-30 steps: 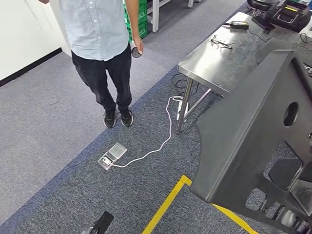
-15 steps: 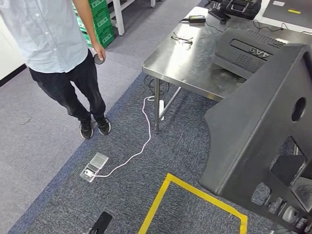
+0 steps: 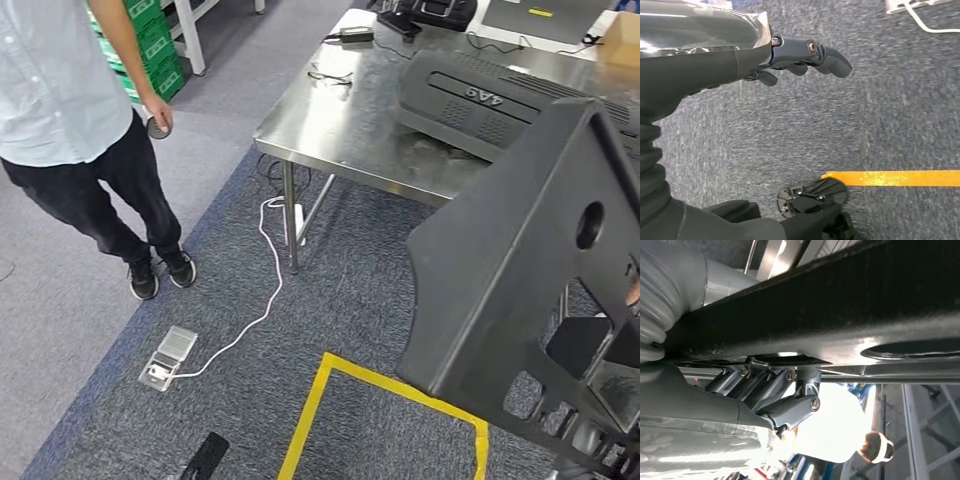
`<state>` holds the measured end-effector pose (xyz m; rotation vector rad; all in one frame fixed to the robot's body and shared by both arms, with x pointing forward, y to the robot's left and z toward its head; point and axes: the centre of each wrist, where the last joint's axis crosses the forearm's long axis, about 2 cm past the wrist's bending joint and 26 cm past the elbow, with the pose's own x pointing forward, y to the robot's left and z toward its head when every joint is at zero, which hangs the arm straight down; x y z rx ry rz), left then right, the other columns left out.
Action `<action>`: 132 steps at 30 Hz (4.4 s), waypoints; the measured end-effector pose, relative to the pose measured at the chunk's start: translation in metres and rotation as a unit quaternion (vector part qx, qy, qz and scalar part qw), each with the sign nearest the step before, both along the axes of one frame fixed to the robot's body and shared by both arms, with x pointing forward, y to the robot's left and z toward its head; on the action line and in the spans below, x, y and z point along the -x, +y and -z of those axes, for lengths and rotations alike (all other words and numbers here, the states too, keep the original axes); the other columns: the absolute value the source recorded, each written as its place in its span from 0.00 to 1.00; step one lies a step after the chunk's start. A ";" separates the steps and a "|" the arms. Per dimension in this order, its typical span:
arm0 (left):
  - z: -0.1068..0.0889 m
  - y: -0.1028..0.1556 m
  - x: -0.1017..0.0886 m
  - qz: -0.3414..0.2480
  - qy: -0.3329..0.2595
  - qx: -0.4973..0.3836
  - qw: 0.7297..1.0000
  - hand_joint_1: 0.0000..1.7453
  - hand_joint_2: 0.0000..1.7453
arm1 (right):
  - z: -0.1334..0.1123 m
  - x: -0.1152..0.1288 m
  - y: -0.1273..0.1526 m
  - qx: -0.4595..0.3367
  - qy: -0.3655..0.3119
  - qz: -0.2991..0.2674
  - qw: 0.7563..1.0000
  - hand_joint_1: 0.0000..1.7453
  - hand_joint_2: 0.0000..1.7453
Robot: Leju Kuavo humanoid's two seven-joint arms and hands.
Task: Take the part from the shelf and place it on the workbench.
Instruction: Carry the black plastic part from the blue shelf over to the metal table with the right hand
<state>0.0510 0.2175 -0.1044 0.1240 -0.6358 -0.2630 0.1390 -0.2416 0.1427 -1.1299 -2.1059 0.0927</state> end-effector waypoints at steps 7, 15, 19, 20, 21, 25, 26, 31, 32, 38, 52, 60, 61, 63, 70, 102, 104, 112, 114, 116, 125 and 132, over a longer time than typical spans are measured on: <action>0.000 0.000 -0.002 0.003 -0.005 0.003 1.000 0.00 1.00 | -0.001 -0.002 0.000 0.003 -0.002 -0.002 1.000 1.00 1.00; 0.001 0.003 0.001 0.008 -0.001 0.004 1.000 0.00 1.00 | 0.001 -0.003 0.003 0.006 0.004 -0.009 1.000 1.00 1.00; 0.001 0.004 0.000 0.008 -0.002 0.005 1.000 0.00 1.00 | 0.002 -0.003 0.005 0.008 0.012 -0.014 1.000 1.00 1.00; 0.001 0.004 0.000 0.008 -0.002 0.005 1.000 0.00 1.00 | 0.003 -0.003 0.005 0.007 0.014 -0.016 1.000 1.00 1.00; 0.001 0.004 0.000 0.008 -0.002 0.005 1.000 0.00 1.00 | 0.003 -0.004 0.006 0.006 0.015 -0.019 1.000 1.00 1.00; 0.000 0.004 -0.001 0.008 -0.003 0.005 1.000 0.00 1.00 | 0.003 -0.005 0.006 0.010 0.019 -0.024 0.999 1.00 1.00; 0.001 0.004 -0.001 0.008 -0.002 0.005 1.000 0.00 1.00 | 0.004 -0.005 0.006 0.011 0.022 -0.024 0.999 1.00 1.00; 0.001 0.004 0.000 0.008 0.001 0.005 1.000 0.00 1.00 | 0.006 -0.006 0.007 0.019 0.033 -0.025 0.999 1.00 1.00; 0.001 0.004 0.000 0.008 0.000 0.005 1.000 0.00 1.00 | 0.007 -0.006 0.007 0.020 0.035 -0.026 0.999 1.00 1.00; 0.000 0.004 -0.002 0.008 -0.001 0.005 1.000 0.00 1.00 | 0.008 -0.006 0.009 0.017 0.042 -0.027 0.999 1.00 1.00; 0.001 0.006 0.002 0.008 0.003 0.003 1.000 0.00 1.00 | 0.010 -0.006 0.009 0.004 0.052 -0.026 0.998 1.00 1.00; 0.001 0.005 0.003 0.008 0.005 0.004 1.000 0.00 1.00 | 0.011 -0.005 0.008 0.004 0.055 -0.026 0.998 1.00 1.00; 0.001 0.005 0.003 0.008 0.005 0.004 1.000 0.00 1.00 | 0.012 -0.005 0.008 0.004 0.056 -0.026 0.998 1.00 1.00; 0.001 0.005 0.002 0.008 0.004 0.005 1.000 0.00 1.00 | 0.012 -0.005 0.008 0.003 0.057 -0.027 0.998 1.00 1.00; 0.001 0.005 0.000 0.008 0.003 0.005 1.000 0.00 1.00 | 0.012 -0.005 0.008 0.003 0.059 -0.026 0.998 1.00 1.00; 0.001 0.007 -0.001 0.009 0.001 0.006 1.000 0.00 1.00 | 0.013 -0.007 0.007 0.002 0.061 -0.027 0.998 1.00 1.00; 0.001 0.007 0.001 0.009 0.003 0.006 1.000 0.00 1.00 | 0.014 -0.007 0.007 0.001 0.061 -0.027 0.998 1.00 1.00; 0.001 0.007 0.002 0.010 0.004 0.005 1.000 0.00 1.00 | 0.013 -0.008 0.007 0.001 0.060 -0.027 0.998 1.00 1.00; 0.001 0.007 0.002 0.010 0.004 0.005 1.000 0.00 1.00 | 0.013 -0.009 0.007 0.003 0.058 -0.027 0.998 1.00 1.00; 0.001 0.007 0.001 0.011 0.002 0.005 1.000 0.00 1.00 | 0.012 -0.010 0.007 0.004 0.055 -0.027 0.998 1.00 1.00; 0.001 0.007 0.000 0.011 0.002 0.005 1.000 0.00 1.00 | 0.012 -0.011 0.006 0.008 0.054 -0.028 0.998 1.00 1.00; 0.001 0.006 -0.004 0.012 -0.002 0.005 1.000 0.00 1.00 | 0.011 -0.012 0.005 0.009 0.051 -0.027 0.998 1.00 1.00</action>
